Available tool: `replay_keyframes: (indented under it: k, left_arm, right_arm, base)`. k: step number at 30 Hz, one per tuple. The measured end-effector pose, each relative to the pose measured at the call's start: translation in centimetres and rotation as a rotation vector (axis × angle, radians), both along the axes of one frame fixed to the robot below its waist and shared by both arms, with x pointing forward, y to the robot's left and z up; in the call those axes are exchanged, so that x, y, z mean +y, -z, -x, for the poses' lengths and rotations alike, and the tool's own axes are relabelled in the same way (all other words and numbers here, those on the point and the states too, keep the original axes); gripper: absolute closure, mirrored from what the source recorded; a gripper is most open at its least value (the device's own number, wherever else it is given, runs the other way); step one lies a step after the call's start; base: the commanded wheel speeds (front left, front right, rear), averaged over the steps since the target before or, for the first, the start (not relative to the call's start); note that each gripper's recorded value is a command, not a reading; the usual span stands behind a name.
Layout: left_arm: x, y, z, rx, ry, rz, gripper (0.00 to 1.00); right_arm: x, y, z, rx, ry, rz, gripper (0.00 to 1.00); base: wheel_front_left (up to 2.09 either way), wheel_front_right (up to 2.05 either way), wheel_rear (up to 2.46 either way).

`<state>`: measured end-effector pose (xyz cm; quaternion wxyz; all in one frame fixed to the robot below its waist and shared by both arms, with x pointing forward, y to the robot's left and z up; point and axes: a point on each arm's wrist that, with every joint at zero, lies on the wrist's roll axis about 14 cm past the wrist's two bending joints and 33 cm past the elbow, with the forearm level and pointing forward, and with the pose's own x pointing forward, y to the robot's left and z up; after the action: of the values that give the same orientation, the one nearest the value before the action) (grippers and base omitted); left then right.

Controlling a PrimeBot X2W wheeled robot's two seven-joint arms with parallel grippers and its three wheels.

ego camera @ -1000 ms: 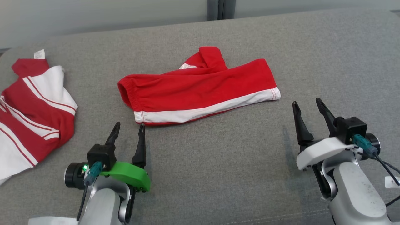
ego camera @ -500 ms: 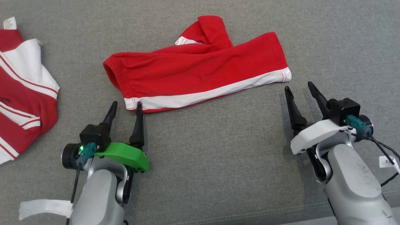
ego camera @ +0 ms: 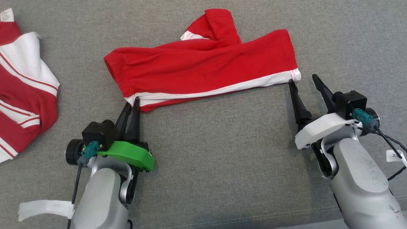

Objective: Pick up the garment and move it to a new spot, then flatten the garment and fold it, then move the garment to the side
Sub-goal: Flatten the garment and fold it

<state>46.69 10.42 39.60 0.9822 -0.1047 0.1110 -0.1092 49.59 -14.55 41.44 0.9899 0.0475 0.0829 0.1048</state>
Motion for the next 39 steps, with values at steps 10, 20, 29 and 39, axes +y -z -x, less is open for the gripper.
replay_keyframes:
  k: [10, 20, 29, 39]
  left_arm:
    - [0.4, 0.3, 0.0, 0.004, -0.004, -0.011, 1.0]
    - [0.3, 0.1, -0.1, -0.001, -0.002, -0.012, 1.0]
    - [0.3, 0.0, -0.2, -0.004, 0.0, -0.013, 1.0]
    - [0.7, -0.2, -0.1, -0.01, -0.01, -0.018, 1.0]
  right_arm:
    - [1.8, 0.9, -1.0, 0.02, -0.059, 0.007, 0.0]
    - [2.3, 1.5, -0.1, 0.04, -0.079, 0.004, 0.0]
    - [2.3, 2.0, 0.3, 0.063, -0.076, -0.007, 0.05]
    - [2.7, 1.7, -0.2, 0.053, -0.087, -0.012, 0.97]
  base:
    - [0.0, 0.0, 0.0]
    - [0.0, 0.0, 0.0]
    - [0.0, 0.0, 0.0]
    - [0.0, 0.0, 0.0]
